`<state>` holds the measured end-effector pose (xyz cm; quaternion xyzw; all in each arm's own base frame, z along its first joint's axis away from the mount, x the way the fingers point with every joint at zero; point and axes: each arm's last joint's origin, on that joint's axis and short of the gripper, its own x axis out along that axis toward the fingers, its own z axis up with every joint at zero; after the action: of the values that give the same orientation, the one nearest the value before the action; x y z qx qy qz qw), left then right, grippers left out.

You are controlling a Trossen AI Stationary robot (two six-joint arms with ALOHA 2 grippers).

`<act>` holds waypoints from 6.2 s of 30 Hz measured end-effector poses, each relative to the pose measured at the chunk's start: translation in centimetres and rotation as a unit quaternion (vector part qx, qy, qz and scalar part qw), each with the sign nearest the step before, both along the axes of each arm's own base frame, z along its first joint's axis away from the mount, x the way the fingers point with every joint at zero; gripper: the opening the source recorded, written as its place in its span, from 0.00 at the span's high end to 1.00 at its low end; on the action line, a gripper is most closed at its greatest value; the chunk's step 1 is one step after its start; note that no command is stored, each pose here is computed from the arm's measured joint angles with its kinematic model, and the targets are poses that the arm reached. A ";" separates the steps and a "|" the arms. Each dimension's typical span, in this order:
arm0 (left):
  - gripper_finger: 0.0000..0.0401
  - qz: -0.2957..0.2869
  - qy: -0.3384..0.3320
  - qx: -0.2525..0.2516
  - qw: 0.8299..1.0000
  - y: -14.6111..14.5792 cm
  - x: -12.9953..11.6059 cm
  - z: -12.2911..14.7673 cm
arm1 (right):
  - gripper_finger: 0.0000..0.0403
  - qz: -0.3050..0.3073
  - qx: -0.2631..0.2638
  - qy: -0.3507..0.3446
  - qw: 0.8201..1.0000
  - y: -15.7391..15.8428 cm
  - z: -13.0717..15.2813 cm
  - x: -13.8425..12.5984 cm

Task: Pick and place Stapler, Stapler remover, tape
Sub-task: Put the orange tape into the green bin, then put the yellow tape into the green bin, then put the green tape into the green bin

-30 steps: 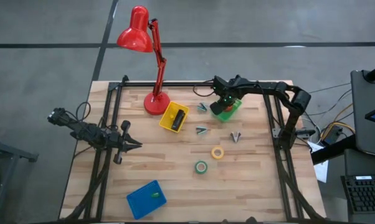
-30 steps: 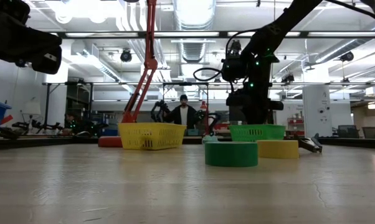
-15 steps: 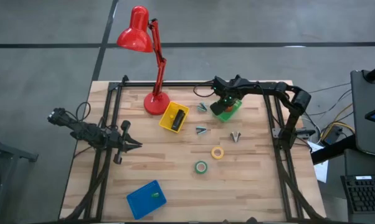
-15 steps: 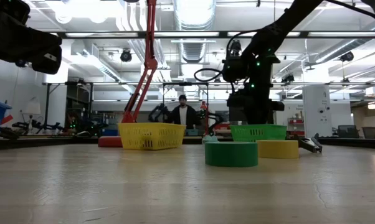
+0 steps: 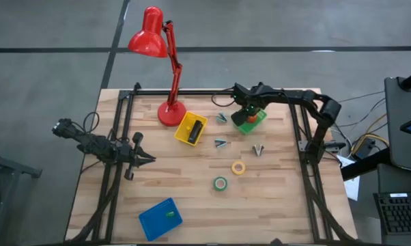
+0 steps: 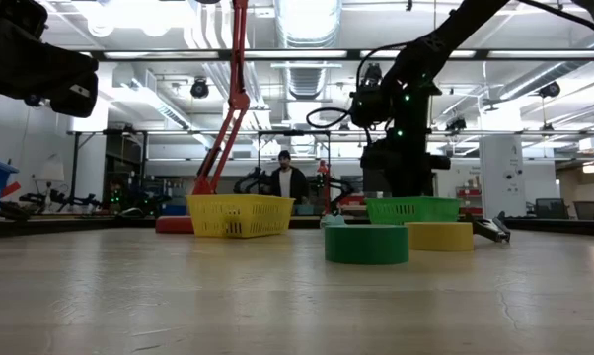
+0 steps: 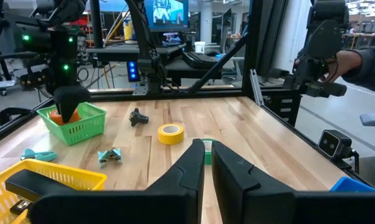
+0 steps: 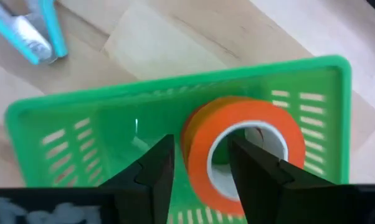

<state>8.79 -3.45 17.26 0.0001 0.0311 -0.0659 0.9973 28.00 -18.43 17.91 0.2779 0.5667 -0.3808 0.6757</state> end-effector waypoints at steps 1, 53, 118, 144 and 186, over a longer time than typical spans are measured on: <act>0.91 0.000 0.000 0.000 1.000 0.0 0.0 0.0 | 0.63 0.002 0.000 0.000 1.000 0.2 0.2 0.0; 0.91 0.000 0.001 0.001 1.000 0.0 0.1 0.0 | 0.66 0.320 0.066 -0.076 0.942 25.7 -1.1 2.6; 0.91 0.000 0.001 0.000 1.000 0.0 0.1 0.0 | 0.91 0.205 -0.011 -0.041 0.978 5.7 3.4 1.3; 0.91 0.000 0.001 0.000 1.000 0.0 0.1 0.0 | 0.83 0.192 -0.015 -0.056 0.980 5.7 0.4 0.6; 0.91 0.000 0.001 0.000 1.000 0.0 0.1 0.0 | 0.98 0.186 -0.026 -0.025 0.982 5.1 -1.5 1.4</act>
<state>8.85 -3.48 17.25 0.0004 0.0321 -0.0659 0.9973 29.39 -13.32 16.37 0.1595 0.5809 -0.2561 0.7560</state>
